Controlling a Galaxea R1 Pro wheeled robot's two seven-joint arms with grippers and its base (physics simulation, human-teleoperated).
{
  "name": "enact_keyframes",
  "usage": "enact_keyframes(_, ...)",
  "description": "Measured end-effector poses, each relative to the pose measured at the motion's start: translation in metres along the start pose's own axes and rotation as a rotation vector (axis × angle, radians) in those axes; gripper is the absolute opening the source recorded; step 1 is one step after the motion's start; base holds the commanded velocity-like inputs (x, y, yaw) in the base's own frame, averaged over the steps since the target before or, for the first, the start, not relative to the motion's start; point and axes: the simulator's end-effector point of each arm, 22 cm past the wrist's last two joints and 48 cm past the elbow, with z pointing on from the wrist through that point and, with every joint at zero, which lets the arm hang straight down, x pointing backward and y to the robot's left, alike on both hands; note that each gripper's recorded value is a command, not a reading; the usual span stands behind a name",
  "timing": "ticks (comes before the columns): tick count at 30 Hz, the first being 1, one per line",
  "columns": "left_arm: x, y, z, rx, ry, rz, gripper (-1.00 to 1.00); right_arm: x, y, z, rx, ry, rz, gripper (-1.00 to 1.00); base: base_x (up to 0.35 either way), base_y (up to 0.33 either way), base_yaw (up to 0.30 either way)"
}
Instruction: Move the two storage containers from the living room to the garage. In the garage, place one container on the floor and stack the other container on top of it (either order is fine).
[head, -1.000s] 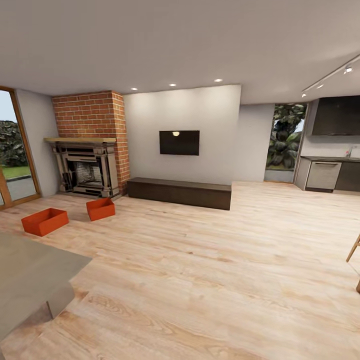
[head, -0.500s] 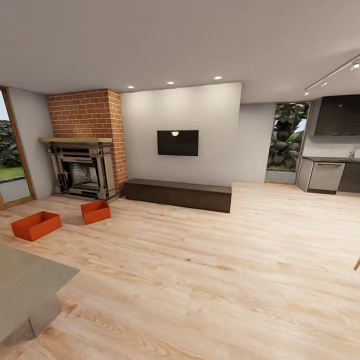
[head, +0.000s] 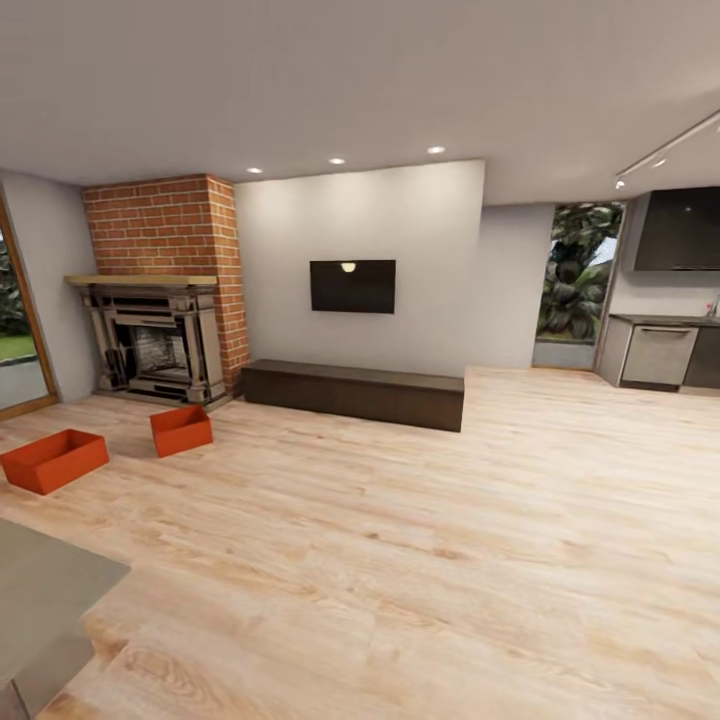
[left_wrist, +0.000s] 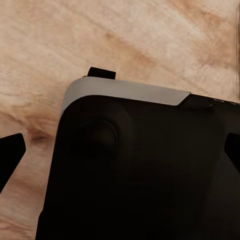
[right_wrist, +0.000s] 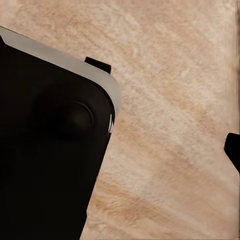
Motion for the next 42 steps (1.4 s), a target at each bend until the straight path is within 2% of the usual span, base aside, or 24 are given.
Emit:
enact_keyframes(15, 0.0002, 0.0001, 0.0, 0.0, 0.0, 0.0, 1.0, 0.0005, -0.0068, 0.0001, 0.019, -0.002, 0.006, 1.0, 0.315, -0.076, 0.185)
enact_keyframes(42, 0.0004, 0.0001, 0.0, 0.0, 0.001, 0.0, 1.0, -0.0006, -0.0052, 0.0, 0.018, -0.005, 0.012, 1.0, 0.315, -0.076, 0.005)
